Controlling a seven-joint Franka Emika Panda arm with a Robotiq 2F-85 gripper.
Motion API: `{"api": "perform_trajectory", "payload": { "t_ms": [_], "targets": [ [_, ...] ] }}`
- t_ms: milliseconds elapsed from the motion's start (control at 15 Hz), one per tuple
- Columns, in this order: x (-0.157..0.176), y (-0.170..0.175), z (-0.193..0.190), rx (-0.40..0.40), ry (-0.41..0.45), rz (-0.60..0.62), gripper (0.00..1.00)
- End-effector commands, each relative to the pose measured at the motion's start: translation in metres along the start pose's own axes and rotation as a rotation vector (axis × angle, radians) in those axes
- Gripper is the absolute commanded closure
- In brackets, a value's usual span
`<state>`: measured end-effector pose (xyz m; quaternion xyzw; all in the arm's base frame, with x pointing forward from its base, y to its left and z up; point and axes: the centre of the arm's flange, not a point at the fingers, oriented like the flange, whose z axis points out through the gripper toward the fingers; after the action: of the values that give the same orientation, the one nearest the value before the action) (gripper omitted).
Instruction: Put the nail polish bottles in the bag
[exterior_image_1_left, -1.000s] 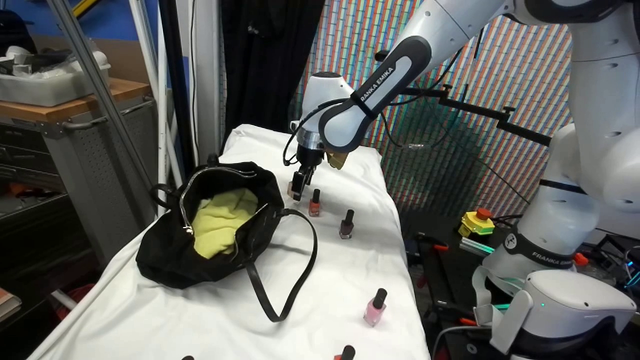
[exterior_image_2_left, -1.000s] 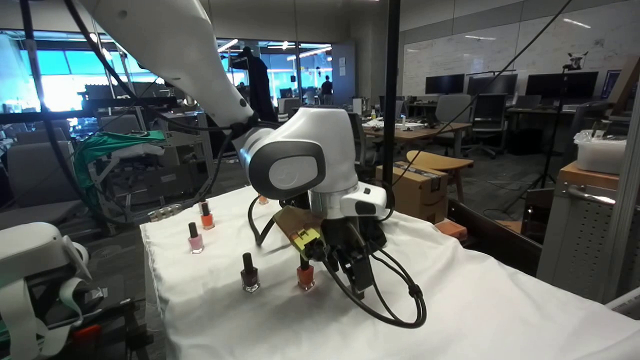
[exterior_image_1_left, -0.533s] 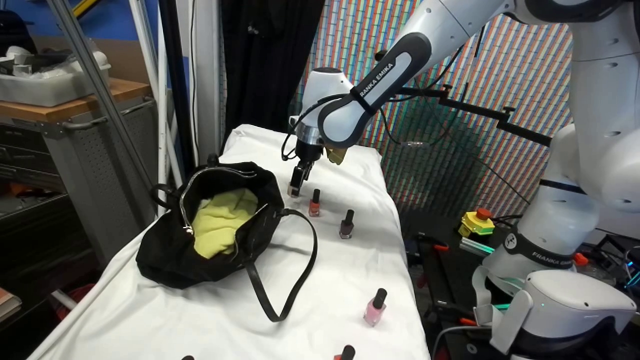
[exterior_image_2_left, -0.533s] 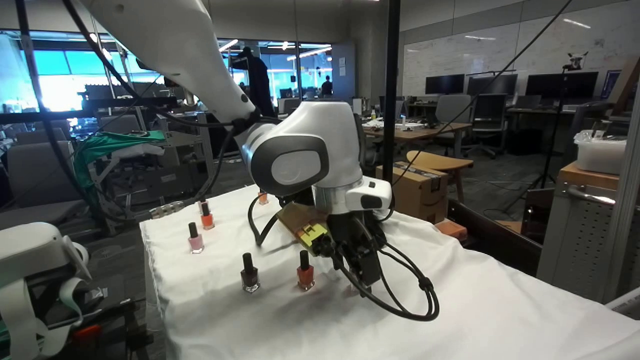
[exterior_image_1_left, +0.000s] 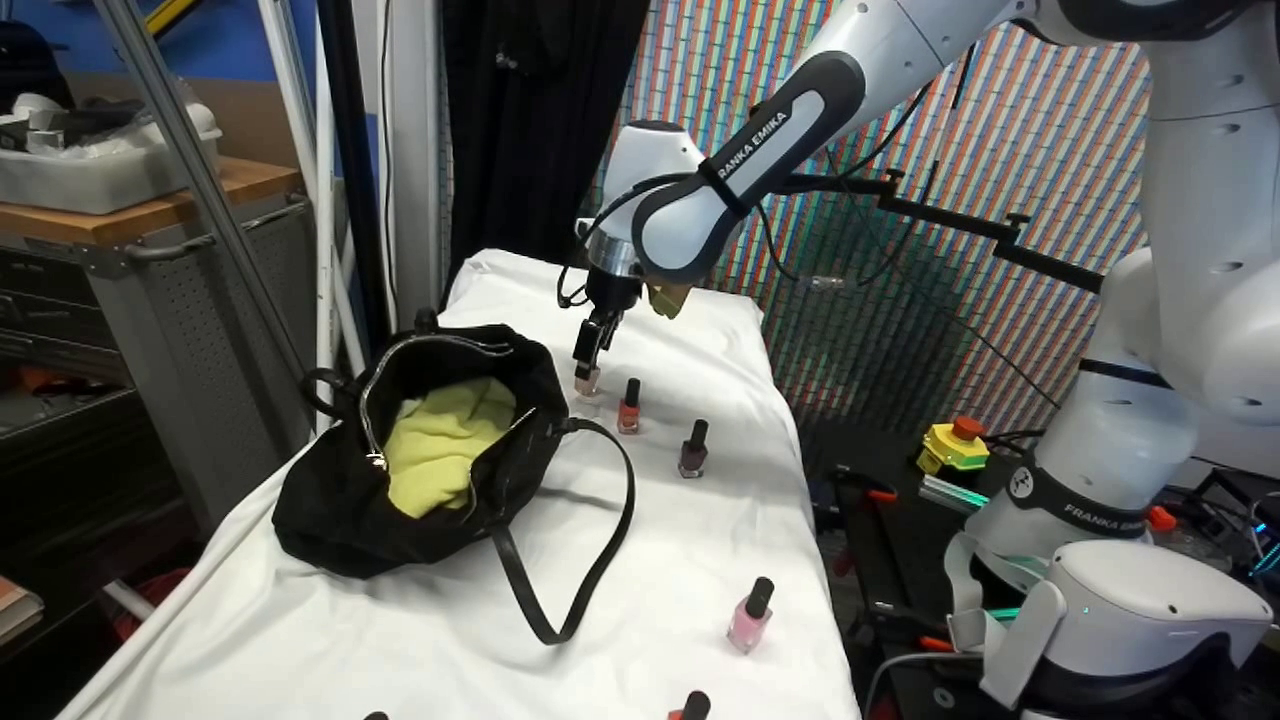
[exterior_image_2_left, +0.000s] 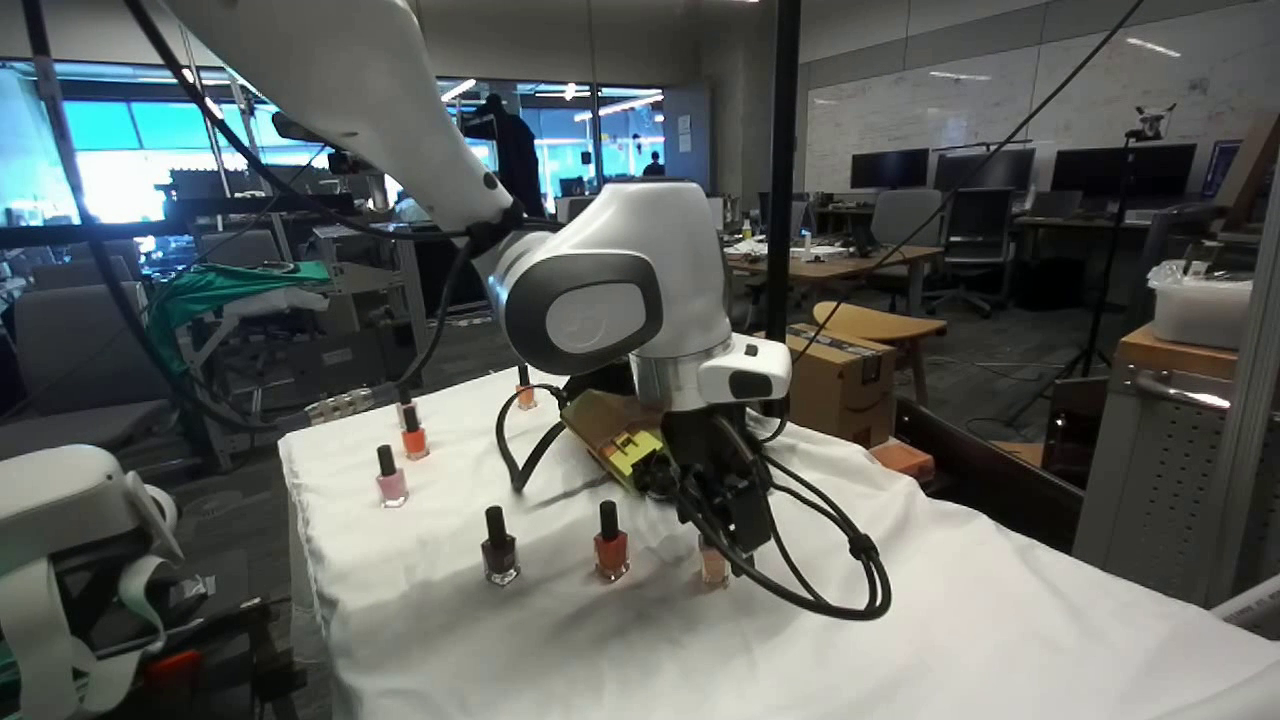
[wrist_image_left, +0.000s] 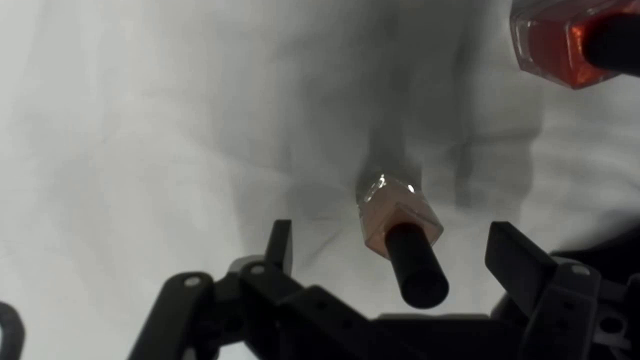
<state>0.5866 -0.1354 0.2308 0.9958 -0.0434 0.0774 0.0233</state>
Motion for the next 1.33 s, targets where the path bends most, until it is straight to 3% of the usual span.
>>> {"api": "perform_trajectory", "payload": {
  "t_ms": [0, 733, 1267],
  "targets": [
    [0.019, 0.001, 0.002, 0.015, 0.026, 0.056, 0.00],
    [0.024, 0.002, 0.035, 0.042, -0.044, 0.097, 0.00],
    [0.024, 0.002, 0.030, 0.043, -0.062, 0.100, 0.00]
  ]
}}
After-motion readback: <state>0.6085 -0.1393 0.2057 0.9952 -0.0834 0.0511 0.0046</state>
